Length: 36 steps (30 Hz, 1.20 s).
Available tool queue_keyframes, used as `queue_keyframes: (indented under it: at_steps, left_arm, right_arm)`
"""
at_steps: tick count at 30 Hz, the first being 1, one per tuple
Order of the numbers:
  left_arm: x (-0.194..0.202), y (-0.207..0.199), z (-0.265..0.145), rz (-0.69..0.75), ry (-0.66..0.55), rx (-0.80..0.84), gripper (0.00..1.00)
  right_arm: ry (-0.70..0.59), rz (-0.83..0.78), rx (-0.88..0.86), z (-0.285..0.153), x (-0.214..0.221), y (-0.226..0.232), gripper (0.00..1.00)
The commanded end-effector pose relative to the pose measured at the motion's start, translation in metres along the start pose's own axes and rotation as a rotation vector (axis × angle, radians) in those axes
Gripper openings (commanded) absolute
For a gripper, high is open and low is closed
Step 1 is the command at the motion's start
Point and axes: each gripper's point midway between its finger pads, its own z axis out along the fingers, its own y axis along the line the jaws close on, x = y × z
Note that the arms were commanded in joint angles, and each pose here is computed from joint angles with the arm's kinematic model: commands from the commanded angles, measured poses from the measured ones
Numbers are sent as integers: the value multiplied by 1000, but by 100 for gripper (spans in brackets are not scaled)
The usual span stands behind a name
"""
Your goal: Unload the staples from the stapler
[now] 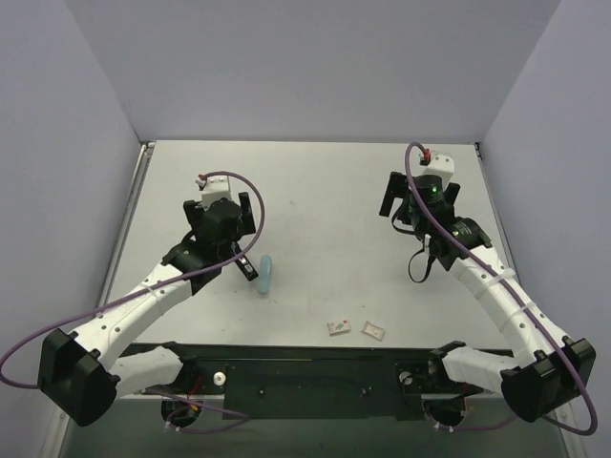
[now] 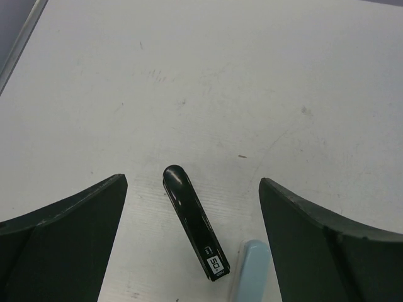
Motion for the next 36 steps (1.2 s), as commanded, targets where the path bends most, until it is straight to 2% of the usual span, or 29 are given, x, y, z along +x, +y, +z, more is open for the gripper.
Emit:
queue_keyframes:
  at_steps: [1, 3, 6, 9, 12, 15, 18, 22, 26, 36]
  left_arm:
    - [-8, 8, -3, -87, 24, -103, 97]
    - [-2, 8, 0, -92, 55, -134, 97]
    - [6, 5, 5, -95, 91, -151, 97]
    - [20, 4, 9, -130, 139, -192, 96]
    - [31, 12, 10, -160, 163, -271, 95]
    - [36, 20, 11, -213, 175, -363, 97]
    - [43, 20, 14, -204, 199, -403, 97]
    - [51, 15, 22, -89, 243, -383, 97]
    - [59, 10, 31, -42, 272, -396, 97]
    - [80, -5, 48, -104, 320, -356, 97]
  right_arm:
    - [35, 107, 84, 4, -2, -15, 100]
    - [100, 116, 12, 9, 8, -10, 100]
    - [52, 135, -84, 7, 1, -4, 100]
    - [74, 79, -139, 3, 4, 7, 98]
    - [162, -22, -123, 8, 20, 11, 97]
    - [187, -60, -139, 8, 27, 22, 97]
    - [211, -86, -149, 10, 33, 28, 97]
    - [238, -109, -173, 13, 41, 37, 96]
    - [245, -141, -196, 12, 46, 47, 96]
    - [263, -178, -207, 8, 54, 51, 96]
